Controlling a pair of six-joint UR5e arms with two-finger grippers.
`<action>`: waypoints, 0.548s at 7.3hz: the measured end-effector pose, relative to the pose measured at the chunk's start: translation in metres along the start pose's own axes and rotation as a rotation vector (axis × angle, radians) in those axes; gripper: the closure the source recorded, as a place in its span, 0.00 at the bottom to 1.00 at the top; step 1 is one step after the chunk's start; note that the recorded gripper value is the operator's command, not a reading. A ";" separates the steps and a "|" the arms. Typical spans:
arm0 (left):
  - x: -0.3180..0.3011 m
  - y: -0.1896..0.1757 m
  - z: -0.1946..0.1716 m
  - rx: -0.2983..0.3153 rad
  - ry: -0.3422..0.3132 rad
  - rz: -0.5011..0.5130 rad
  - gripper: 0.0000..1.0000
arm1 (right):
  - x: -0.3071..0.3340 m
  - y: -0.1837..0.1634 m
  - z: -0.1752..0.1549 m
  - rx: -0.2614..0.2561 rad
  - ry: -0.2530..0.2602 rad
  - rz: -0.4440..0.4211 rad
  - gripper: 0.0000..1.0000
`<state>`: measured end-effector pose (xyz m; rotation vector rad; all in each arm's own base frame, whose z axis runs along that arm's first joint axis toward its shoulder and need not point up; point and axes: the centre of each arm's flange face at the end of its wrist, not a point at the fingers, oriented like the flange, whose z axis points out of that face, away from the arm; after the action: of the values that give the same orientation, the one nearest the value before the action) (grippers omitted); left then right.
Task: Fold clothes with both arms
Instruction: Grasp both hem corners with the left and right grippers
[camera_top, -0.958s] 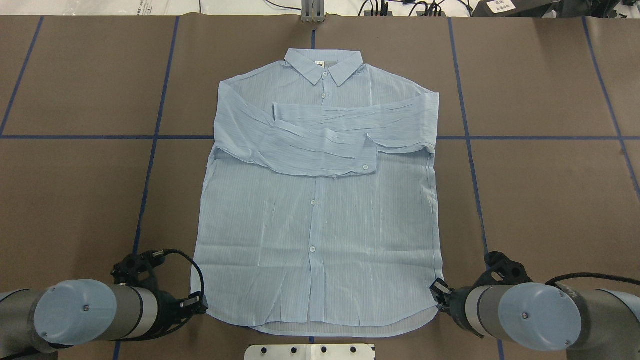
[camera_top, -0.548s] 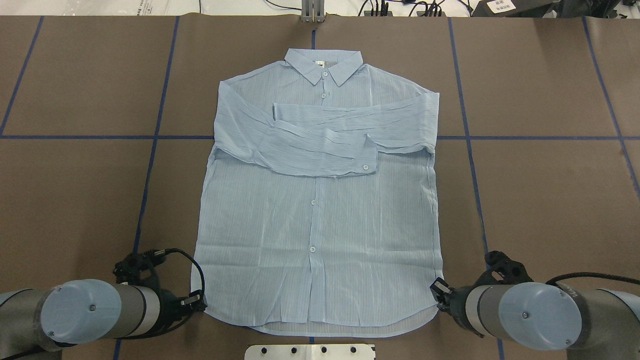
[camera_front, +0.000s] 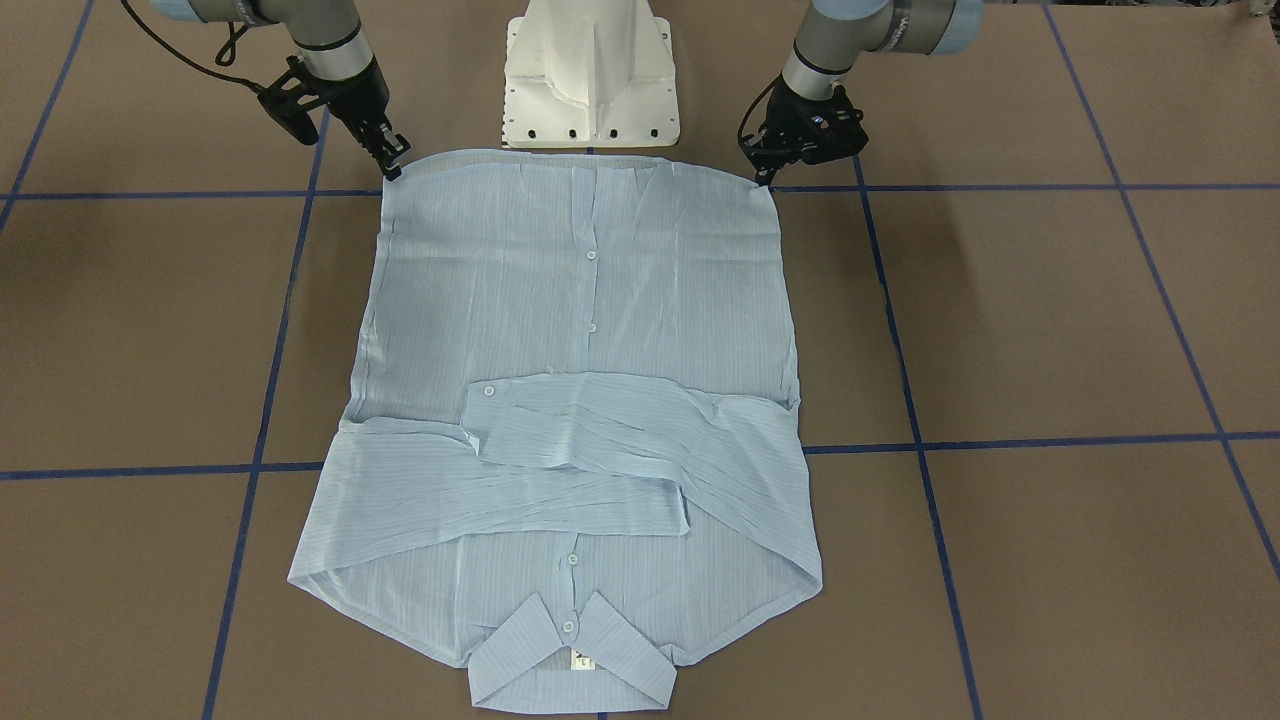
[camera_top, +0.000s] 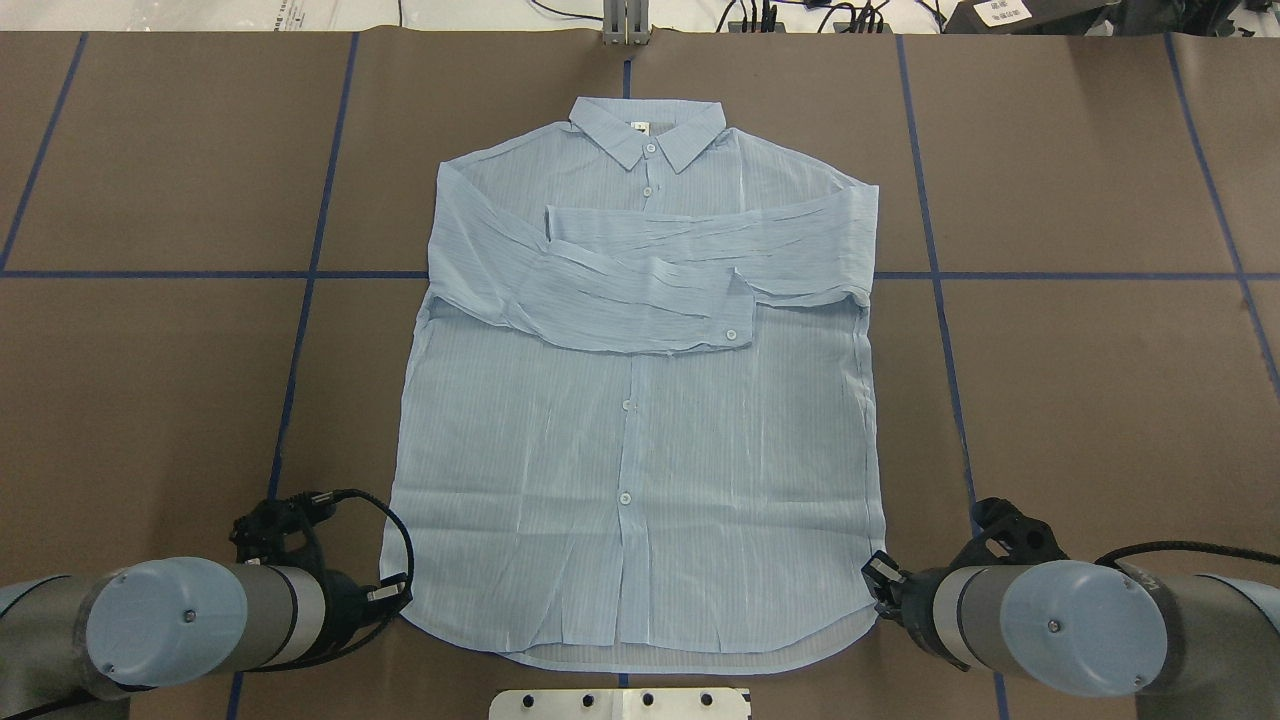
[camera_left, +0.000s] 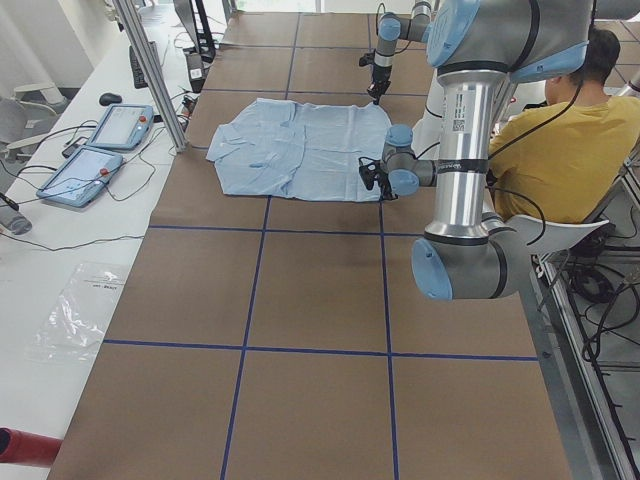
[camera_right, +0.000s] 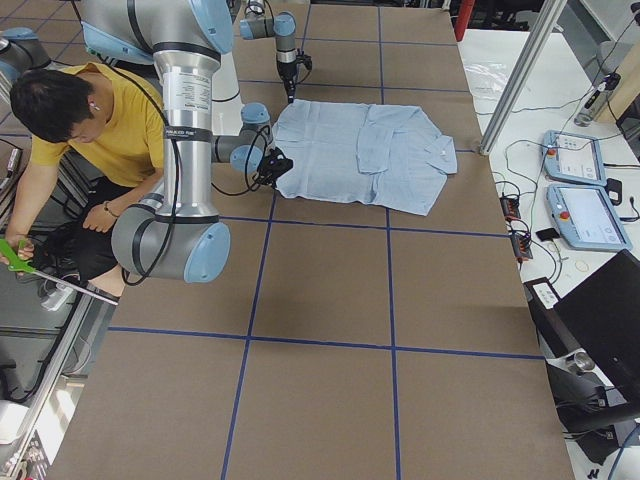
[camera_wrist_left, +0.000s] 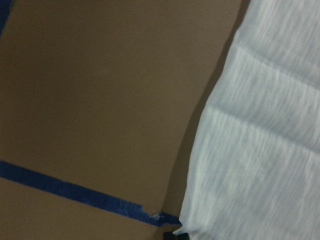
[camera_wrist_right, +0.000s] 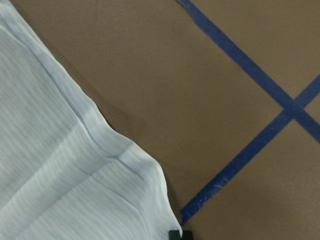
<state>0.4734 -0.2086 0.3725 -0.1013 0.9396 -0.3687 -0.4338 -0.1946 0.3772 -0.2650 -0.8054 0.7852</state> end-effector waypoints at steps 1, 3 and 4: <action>0.002 -0.003 -0.003 0.017 0.012 -0.002 1.00 | 0.000 0.000 -0.001 0.000 -0.001 0.001 1.00; 0.010 -0.001 -0.018 0.019 0.045 -0.002 1.00 | -0.002 -0.003 -0.004 0.001 -0.006 0.005 1.00; 0.014 0.003 -0.028 0.011 0.064 -0.002 1.00 | -0.002 -0.004 -0.009 -0.002 -0.012 0.006 1.00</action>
<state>0.4593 -0.2086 0.3448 -0.0813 1.0012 -0.3808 -0.4264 -0.1979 0.3720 -0.2649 -0.8172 0.7926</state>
